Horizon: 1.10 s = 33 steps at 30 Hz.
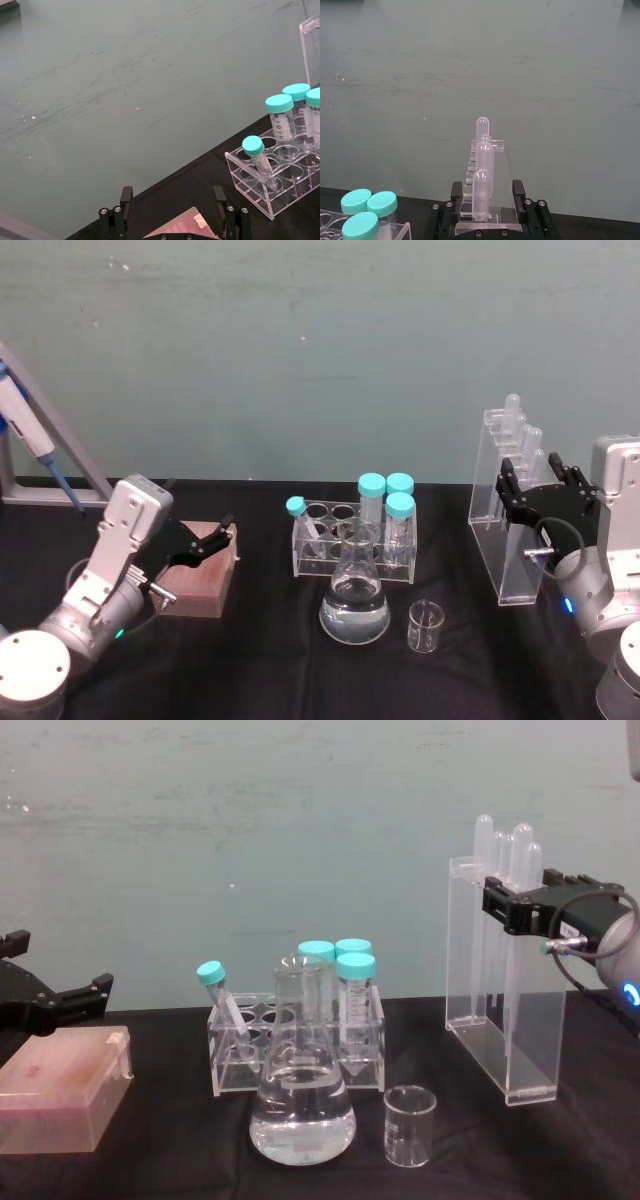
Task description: Place the experimental apparatus aside using one hand.
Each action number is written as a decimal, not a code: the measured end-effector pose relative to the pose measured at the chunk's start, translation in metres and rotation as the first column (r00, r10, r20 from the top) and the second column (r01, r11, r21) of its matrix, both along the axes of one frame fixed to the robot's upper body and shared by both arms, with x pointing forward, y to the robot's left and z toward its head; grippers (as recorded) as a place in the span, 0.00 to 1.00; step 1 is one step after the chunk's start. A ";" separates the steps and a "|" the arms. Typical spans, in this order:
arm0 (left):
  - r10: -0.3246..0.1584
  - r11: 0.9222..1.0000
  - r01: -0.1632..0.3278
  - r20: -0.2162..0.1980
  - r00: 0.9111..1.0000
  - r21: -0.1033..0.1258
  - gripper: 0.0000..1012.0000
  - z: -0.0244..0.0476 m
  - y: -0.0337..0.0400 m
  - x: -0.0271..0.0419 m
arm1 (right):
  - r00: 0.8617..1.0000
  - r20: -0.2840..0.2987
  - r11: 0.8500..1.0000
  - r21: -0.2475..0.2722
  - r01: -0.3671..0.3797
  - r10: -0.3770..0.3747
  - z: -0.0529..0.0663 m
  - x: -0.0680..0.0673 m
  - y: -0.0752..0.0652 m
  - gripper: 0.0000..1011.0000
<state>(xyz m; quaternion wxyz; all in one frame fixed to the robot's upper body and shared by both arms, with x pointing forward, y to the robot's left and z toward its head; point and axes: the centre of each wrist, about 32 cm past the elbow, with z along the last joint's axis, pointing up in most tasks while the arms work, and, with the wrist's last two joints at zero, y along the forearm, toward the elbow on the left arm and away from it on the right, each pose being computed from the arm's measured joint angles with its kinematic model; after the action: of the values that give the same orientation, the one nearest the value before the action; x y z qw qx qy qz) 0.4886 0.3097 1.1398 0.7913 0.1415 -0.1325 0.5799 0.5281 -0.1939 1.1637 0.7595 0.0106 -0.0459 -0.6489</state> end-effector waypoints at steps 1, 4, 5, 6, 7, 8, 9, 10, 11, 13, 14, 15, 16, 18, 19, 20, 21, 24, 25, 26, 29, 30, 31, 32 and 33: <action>0.000 1.000 0.000 0.000 1.000 0.000 0.99 0.0000 0.0000 0.0000 | 1.000 0.000 1.000 0.000 0.000 0.000 0.000 0.000 0.000 0.61; 0.000 1.000 0.000 0.000 1.000 0.000 0.99 0.0000 0.0000 0.0000 | 1.000 0.000 1.000 0.000 0.000 0.000 0.000 0.000 0.000 0.61; 0.000 1.000 0.000 0.000 1.000 0.000 0.99 0.0000 0.0000 0.0000 | 1.000 0.000 1.000 0.002 0.000 0.000 0.000 0.000 0.000 0.61; 0.000 1.000 0.000 0.000 1.000 0.000 0.99 0.0000 0.0000 0.0000 | 1.000 0.000 1.000 0.005 0.003 -0.003 0.000 0.000 0.000 0.61; 0.000 1.000 0.000 0.000 1.000 0.000 0.99 0.0000 0.0000 0.0000 | 1.000 0.000 1.000 0.006 0.004 -0.004 0.000 0.000 0.000 0.61; 0.000 1.000 0.000 0.000 1.000 0.000 0.99 0.0000 0.0000 0.0000 | 1.000 0.001 1.000 0.008 0.006 -0.006 0.000 0.000 0.000 0.61; 0.000 1.000 0.000 0.000 1.000 0.000 0.99 0.0000 0.0000 0.0000 | 1.000 0.001 1.000 0.011 0.008 -0.008 0.000 0.000 0.000 0.61; 0.000 1.000 0.000 0.000 1.000 0.000 0.99 0.0000 0.0000 0.0000 | 1.000 0.002 1.000 0.013 0.009 -0.009 0.000 0.000 0.000 0.61; 0.000 1.000 0.000 0.000 1.000 0.000 0.99 0.0000 0.0000 0.0000 | 1.000 0.002 1.000 0.014 0.011 -0.011 0.000 0.000 0.000 0.61; 0.000 1.000 0.000 0.000 1.000 0.000 0.99 0.0000 0.0000 0.0000 | 1.000 0.004 1.000 0.018 0.016 -0.016 0.000 0.000 0.000 0.61; 0.000 1.000 0.000 0.000 1.000 0.000 0.99 0.0000 0.0000 0.0000 | 1.000 0.005 1.000 0.018 0.017 -0.017 0.000 0.000 0.000 0.61; 0.000 1.000 0.000 0.000 1.000 0.000 0.99 0.0000 0.0000 0.0000 | 1.000 0.007 1.000 0.019 0.018 -0.018 0.000 0.000 0.000 0.61; 0.000 1.000 0.000 0.000 1.000 0.000 0.99 0.0000 0.0000 0.0000 | 1.000 0.010 1.000 0.021 0.021 -0.021 0.000 0.000 0.000 0.61; 0.000 1.000 0.000 0.000 1.000 0.000 0.99 0.0000 0.0000 0.0000 | 1.000 0.013 0.999 0.022 0.022 -0.023 0.000 0.000 0.000 0.61; 0.000 1.000 0.000 0.000 1.000 0.000 0.99 0.0000 0.0000 0.0000 | 1.000 0.017 0.999 0.023 0.023 -0.024 0.000 0.000 0.000 0.61; 0.000 1.000 0.000 0.000 1.000 0.000 0.99 0.0000 0.0000 0.0000 | 1.000 0.019 0.999 0.024 0.024 -0.024 0.000 0.000 0.000 0.61; 0.000 1.000 0.000 0.000 1.000 0.000 0.99 0.0000 0.0000 0.0000 | 0.999 0.021 0.999 0.024 0.024 -0.025 0.000 0.000 0.000 0.61; 0.000 1.000 0.000 0.000 1.000 0.000 0.99 0.0000 0.0000 0.0000 | 0.999 0.026 0.999 0.024 0.026 -0.026 -0.001 0.000 0.000 0.61; 0.000 1.000 0.000 0.000 1.000 0.000 0.99 0.0000 0.0000 0.0000 | 0.999 0.030 0.999 0.024 0.027 -0.027 -0.001 0.000 0.000 0.61; 0.000 1.000 0.000 0.000 1.000 0.000 0.99 0.0000 0.0000 0.0000 | 0.999 0.032 0.999 0.024 0.027 -0.028 -0.001 0.000 0.000 0.61; 0.000 1.000 0.000 0.000 1.000 0.000 0.99 0.0000 0.0000 0.0000 | 0.999 0.038 0.999 0.023 0.029 -0.029 -0.001 0.000 0.000 0.61; 0.000 1.000 0.000 0.000 1.000 0.000 0.99 0.0000 0.0000 0.0000 | 0.999 0.039 0.999 0.022 0.029 -0.030 -0.001 0.001 0.000 0.61; 0.000 1.000 0.000 0.000 1.000 0.000 0.99 0.0000 0.0000 0.0000 | 0.999 0.040 0.999 0.022 0.030 -0.031 -0.001 0.001 0.000 0.61; 0.000 1.000 0.000 0.000 1.000 0.000 0.99 0.0000 0.0000 0.0000 | 0.999 0.041 0.999 0.021 0.031 -0.032 -0.001 0.001 0.000 0.61; 0.000 1.000 0.000 0.000 1.000 0.000 0.99 0.0000 0.0000 0.0000 | 0.999 0.042 0.999 0.021 0.032 -0.033 -0.001 0.001 0.000 0.61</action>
<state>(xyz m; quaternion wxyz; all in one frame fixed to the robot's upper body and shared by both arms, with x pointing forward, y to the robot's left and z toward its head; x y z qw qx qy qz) 0.4886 0.3097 1.1398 0.7913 0.1415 -0.1324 0.5800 0.5289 -0.1936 1.1631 0.7474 0.0314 -0.0556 -0.6613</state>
